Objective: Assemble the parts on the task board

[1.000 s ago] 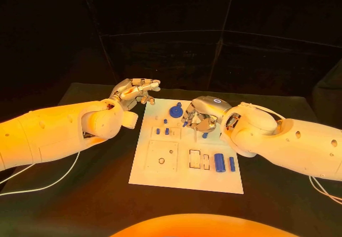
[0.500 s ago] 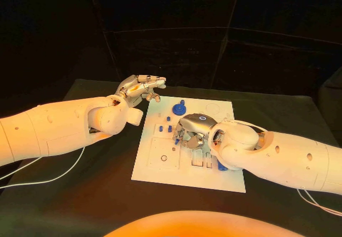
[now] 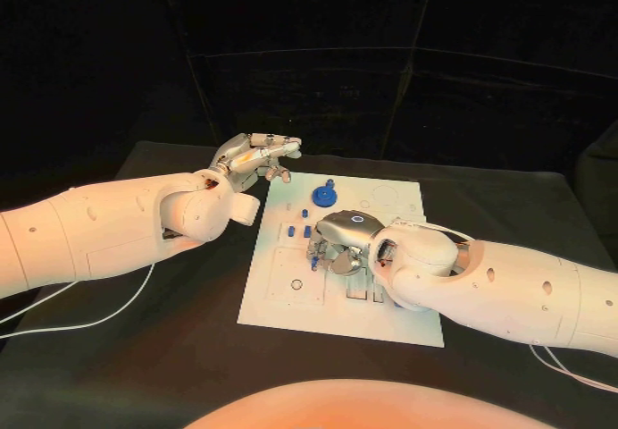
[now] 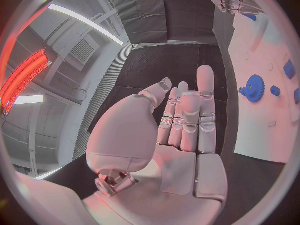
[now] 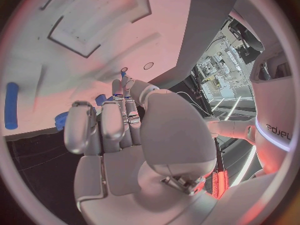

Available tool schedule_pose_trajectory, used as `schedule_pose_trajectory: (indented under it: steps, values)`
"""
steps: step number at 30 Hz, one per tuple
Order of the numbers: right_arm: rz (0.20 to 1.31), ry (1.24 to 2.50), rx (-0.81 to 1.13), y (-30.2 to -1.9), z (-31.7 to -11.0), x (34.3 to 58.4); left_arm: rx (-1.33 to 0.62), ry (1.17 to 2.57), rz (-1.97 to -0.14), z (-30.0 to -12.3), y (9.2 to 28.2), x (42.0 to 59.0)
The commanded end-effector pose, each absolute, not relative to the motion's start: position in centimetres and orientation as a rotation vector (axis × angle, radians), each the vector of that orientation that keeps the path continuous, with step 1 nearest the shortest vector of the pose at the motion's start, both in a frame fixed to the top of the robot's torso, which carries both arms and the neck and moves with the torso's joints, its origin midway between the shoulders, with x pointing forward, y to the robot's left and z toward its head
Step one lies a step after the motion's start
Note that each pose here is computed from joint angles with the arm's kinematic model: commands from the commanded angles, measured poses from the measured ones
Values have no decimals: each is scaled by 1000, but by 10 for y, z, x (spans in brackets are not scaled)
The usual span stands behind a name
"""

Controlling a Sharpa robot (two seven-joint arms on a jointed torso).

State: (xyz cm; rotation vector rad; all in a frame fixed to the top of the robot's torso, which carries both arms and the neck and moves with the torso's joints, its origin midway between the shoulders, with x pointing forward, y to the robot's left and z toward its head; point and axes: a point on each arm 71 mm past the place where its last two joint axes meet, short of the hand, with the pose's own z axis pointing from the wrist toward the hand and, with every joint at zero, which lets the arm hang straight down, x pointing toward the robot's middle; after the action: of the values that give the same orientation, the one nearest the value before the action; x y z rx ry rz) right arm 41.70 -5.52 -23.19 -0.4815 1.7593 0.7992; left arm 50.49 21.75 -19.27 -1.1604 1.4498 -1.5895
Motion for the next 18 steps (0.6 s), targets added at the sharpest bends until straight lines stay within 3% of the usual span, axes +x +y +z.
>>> schedule_pose_trajectory:
  steps: [1,18]
  values:
    - [799,1755,-511,-53,-232,415,-1147,1453,-1601,-191,216,505]
    - [785,1756,-523,-55,-233,413,-1151,1458,-1596,-192,218,506]
